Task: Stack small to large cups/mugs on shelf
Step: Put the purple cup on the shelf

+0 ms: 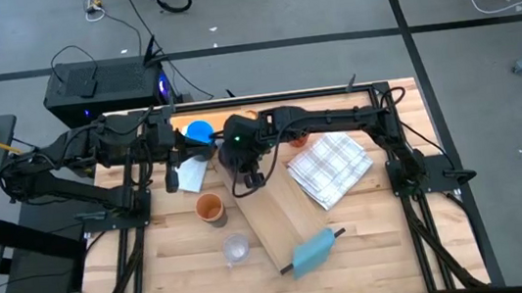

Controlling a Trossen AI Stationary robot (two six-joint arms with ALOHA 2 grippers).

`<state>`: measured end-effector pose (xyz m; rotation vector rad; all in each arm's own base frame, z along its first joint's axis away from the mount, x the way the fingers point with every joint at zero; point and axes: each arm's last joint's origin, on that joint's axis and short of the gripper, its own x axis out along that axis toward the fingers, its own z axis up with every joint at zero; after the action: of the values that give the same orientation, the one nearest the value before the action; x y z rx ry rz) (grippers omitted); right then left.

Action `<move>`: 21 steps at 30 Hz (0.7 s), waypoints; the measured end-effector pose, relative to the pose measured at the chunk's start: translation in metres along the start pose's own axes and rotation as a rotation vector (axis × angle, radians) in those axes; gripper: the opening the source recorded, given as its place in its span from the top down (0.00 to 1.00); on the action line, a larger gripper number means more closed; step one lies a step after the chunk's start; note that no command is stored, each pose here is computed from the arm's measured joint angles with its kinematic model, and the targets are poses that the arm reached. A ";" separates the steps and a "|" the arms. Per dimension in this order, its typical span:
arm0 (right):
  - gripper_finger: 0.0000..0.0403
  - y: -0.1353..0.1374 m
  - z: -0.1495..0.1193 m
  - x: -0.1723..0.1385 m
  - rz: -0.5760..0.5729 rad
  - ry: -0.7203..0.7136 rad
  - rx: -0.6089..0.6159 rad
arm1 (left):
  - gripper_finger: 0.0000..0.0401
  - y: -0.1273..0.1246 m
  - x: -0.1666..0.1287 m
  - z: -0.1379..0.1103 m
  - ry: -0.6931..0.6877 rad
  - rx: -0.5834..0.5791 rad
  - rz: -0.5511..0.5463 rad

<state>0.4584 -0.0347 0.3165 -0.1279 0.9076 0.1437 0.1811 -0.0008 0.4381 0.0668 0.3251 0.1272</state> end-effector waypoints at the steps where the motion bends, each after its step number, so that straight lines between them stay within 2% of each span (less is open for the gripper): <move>1: 0.77 0.001 0.000 0.000 0.001 0.000 -0.002 | 0.92 0.000 0.000 0.000 0.000 0.000 0.000; 10: 0.72 0.001 0.001 0.000 0.003 -0.008 -0.003 | 0.94 0.000 0.000 0.000 0.000 -0.004 0.000; 21: 0.70 0.002 0.004 0.000 -0.008 -0.036 -0.010 | 0.91 0.000 0.000 0.000 0.000 -0.007 0.000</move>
<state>0.4615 -0.0316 0.3188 -0.1379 0.8704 0.1431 0.1811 -0.0008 0.4381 0.0600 0.3247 0.1281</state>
